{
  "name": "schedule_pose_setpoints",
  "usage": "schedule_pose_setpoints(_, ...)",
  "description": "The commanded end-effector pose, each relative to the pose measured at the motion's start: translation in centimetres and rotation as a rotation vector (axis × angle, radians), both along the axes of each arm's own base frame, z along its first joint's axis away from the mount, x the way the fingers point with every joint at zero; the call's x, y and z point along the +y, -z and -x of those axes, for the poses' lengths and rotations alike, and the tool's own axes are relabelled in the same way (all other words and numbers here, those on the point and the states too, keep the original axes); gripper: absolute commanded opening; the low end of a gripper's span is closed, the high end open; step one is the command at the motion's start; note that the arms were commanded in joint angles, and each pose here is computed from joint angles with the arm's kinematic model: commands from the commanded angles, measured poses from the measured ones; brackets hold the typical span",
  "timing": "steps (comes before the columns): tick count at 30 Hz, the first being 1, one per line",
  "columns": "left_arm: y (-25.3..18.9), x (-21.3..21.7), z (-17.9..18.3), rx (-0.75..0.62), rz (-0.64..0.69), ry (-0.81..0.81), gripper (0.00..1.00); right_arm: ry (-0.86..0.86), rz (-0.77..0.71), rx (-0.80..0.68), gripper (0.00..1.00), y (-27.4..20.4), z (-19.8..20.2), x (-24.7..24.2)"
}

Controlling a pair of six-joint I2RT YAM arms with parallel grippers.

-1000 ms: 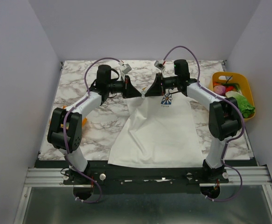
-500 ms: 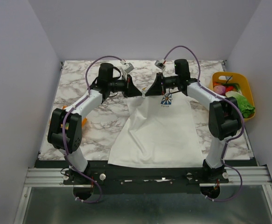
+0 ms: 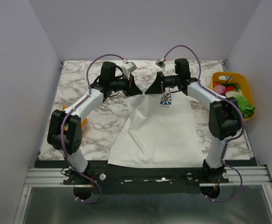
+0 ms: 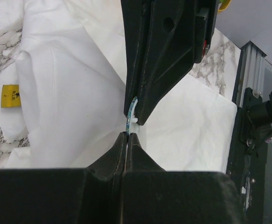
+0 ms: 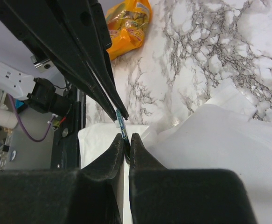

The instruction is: Pin the brooch onto the clothing

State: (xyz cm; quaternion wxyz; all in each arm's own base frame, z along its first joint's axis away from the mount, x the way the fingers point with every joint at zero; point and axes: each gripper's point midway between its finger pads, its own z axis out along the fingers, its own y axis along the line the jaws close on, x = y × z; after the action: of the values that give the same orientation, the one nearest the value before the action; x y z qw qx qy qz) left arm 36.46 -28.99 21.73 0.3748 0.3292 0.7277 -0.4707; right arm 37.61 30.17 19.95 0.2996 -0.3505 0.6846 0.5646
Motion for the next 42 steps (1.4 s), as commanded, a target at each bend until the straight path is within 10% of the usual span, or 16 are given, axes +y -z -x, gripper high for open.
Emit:
schedule_pose_setpoints(1, -5.1, -3.0, 4.2, -0.103, 0.071, 0.144, 0.00, 0.184, 0.060, -0.059, 0.01, -0.1, -3.0, 1.2)
schedule_pose_setpoints(24, -3.8, -1.0, 3.8, -0.130, 0.137, -0.108, 0.00, 0.436, 0.068, 0.037, 0.07, 0.0, -5.4, 0.1)
schedule_pose_setpoints(42, -2.2, -0.3, 3.6, -0.126, 0.116, -0.159, 0.00, 0.527, 0.076, 0.029, 0.31, -0.2, -5.9, -0.9)
